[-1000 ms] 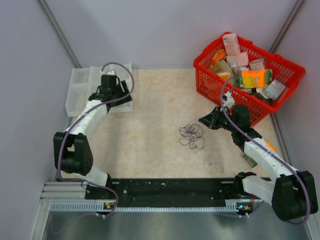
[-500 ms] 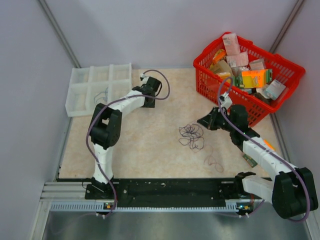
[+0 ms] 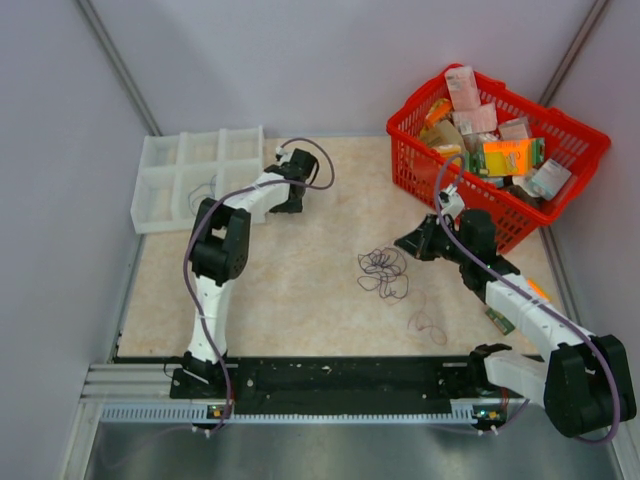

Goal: Untangle the cables

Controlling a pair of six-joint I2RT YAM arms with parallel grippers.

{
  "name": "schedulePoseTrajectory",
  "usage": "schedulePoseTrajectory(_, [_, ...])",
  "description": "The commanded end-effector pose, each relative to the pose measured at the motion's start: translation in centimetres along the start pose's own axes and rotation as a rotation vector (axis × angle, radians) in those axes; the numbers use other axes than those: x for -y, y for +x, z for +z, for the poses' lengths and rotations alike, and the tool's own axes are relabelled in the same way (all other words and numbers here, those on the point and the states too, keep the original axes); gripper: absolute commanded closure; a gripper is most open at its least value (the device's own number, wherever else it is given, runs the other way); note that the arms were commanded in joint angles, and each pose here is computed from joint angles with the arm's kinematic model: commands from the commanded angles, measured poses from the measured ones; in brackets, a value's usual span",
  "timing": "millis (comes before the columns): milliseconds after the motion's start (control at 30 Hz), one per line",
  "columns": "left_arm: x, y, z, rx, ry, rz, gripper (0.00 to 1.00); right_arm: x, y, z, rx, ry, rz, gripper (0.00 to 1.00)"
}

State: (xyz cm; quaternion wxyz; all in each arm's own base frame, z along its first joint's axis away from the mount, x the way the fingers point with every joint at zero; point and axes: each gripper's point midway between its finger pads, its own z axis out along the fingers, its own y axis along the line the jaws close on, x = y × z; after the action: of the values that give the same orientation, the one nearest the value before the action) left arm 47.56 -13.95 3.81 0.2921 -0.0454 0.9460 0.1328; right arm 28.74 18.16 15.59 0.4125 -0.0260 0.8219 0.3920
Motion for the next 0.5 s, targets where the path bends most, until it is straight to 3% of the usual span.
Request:
schedulePoseTrajectory(0, [0.4, 0.3, 1.1, -0.023, 0.063, -0.026, 0.55, -1.3, -1.3, -0.1, 0.037, -0.035, -0.050, 1.00])
schedulePoseTrajectory(167, [0.4, 0.4, 1.7, -0.042, 0.072, -0.019, 0.71, -1.3, -1.2, -0.2, 0.036, -0.034, -0.049, 1.00])
schedulePoseTrajectory(267, [0.3, 0.2, 0.9, -0.047, 0.090, -0.006, 0.98, -1.2, -1.3, -0.2, 0.040, -0.031, -0.053, 1.00])
schedulePoseTrajectory(367, [-0.7, -0.5, -1.7, -0.022, 0.113, -0.019, 1.00, -1.2, -1.3, -0.2, 0.040, -0.031, -0.053, 1.00])
schedulePoseTrajectory(467, [-0.5, -1.6, -5.6, 0.066, 0.279, -0.035, 1.00, -1.3, -1.3, -0.2, 0.041, -0.034, -0.051, 1.00])
